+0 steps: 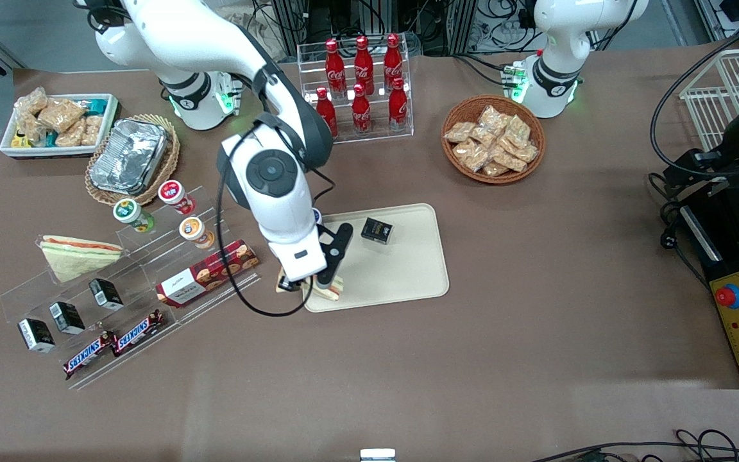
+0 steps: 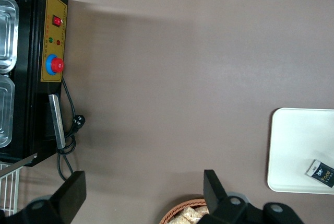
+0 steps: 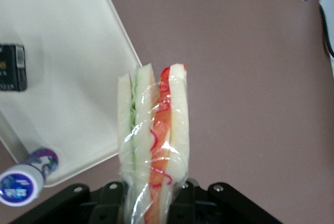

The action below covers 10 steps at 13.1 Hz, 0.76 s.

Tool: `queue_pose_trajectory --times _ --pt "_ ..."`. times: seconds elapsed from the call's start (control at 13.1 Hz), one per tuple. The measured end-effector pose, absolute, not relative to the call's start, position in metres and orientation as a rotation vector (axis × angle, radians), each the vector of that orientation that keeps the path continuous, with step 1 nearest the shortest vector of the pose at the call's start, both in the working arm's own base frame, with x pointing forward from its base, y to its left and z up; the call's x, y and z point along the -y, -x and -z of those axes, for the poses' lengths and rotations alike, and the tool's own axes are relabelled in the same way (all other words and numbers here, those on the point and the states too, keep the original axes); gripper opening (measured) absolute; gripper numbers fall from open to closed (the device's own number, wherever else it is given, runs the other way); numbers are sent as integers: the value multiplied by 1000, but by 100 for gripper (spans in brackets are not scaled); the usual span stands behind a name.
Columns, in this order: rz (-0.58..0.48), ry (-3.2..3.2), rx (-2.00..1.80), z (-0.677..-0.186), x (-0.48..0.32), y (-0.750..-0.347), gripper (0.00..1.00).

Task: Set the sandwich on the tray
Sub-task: 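Carry the sandwich over the cream tray with the right gripper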

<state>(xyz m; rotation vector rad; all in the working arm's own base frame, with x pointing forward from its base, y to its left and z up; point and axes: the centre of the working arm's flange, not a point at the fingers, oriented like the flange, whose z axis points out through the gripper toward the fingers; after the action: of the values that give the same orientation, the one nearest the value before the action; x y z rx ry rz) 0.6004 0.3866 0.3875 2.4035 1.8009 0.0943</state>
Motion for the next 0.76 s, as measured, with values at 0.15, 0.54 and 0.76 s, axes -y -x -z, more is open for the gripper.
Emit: queue_pose_trajectory --times 0.15,0.54,0.76 --pt "-91 -2280 -1934 -366 -389 -605 19" --pt "-160 -2122 -2076 -304 -448 -581 19" --pt "-184 -2087 -2121 -260 -476 -563 19"
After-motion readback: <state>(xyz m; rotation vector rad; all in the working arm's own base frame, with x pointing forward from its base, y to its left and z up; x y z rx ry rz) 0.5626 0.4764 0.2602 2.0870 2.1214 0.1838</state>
